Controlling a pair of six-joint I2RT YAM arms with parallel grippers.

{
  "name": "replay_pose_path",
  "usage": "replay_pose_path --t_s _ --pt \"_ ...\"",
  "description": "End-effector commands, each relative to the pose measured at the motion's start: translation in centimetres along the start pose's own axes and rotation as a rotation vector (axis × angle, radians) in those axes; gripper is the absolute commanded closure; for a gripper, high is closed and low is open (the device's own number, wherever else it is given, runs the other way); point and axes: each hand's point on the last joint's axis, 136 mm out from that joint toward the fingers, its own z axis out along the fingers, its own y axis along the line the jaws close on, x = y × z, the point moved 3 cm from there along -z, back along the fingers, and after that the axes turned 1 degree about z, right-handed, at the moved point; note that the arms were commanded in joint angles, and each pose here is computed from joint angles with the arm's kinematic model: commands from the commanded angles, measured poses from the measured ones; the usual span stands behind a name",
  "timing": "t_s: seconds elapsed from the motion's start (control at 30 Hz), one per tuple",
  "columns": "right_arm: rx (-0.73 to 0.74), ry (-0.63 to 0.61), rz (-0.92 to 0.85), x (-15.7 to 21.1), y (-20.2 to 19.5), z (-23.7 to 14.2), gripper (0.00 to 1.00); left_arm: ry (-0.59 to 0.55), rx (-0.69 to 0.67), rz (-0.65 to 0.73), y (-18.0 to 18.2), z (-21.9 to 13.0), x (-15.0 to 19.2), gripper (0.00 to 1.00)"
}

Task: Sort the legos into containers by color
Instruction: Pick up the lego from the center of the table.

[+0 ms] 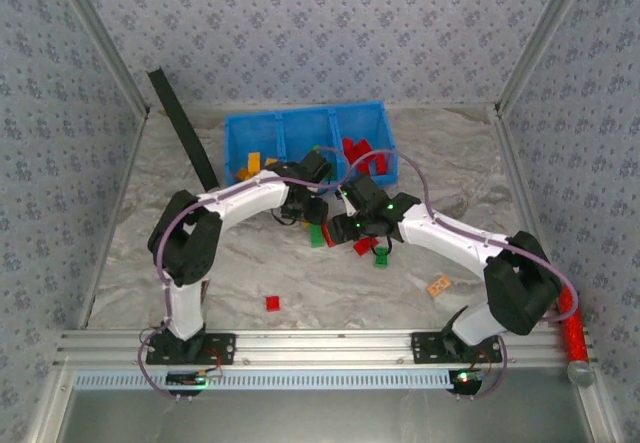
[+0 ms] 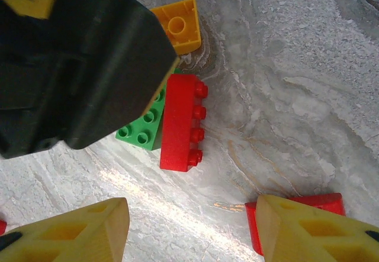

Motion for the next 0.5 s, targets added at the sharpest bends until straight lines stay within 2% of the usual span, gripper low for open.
replay_pose_path --t_s 0.0,0.47 --pt "0.028 0.011 -0.021 0.2 -0.3 -0.2 0.40 -0.028 0.004 0.054 -0.4 -0.2 -1.7 0.38" --pt "0.030 0.026 -0.012 1.3 -0.5 -0.5 0.40 0.024 -0.035 0.081 0.5 3.3 -1.6 0.33"
